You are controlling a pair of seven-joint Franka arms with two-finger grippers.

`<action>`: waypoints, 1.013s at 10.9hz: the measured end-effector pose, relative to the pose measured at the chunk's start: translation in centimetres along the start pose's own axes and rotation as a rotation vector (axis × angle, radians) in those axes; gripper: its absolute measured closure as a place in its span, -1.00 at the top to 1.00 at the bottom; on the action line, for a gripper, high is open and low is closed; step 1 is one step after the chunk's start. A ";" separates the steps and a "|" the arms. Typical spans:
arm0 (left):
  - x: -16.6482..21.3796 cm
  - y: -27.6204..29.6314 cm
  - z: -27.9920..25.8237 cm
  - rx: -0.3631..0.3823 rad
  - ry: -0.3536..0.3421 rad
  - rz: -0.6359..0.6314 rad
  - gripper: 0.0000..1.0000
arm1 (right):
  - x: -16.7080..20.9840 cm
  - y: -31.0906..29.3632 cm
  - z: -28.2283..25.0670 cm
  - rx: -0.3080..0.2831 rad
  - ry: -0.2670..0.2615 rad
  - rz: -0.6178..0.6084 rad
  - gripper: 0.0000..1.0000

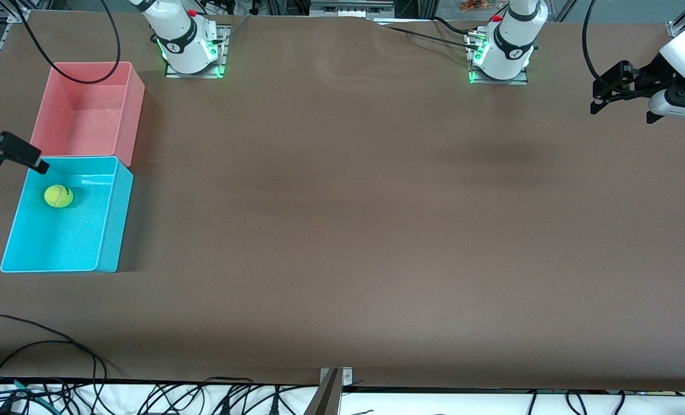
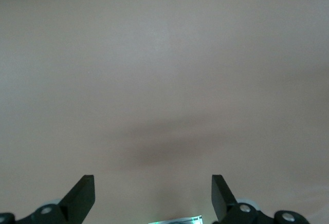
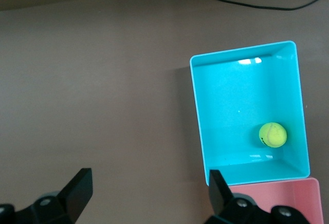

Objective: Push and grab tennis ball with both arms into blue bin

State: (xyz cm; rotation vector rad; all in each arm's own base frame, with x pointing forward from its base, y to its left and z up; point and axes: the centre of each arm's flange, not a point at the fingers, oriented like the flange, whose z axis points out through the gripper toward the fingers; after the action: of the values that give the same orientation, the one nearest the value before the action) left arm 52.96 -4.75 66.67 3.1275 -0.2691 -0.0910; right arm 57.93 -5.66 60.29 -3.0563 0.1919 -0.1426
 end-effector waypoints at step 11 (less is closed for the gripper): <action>-2.8 1.4 -0.6 0.018 0.042 0.012 1.00 | -0.5 -0.8 0.3 -0.021 -0.025 -0.153 1.00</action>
State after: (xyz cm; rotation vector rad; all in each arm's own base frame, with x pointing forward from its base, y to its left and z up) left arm 49.95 -5.63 67.46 3.1414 -0.2900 -0.0227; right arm 57.57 -4.77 59.99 -3.0899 -0.0425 -0.1114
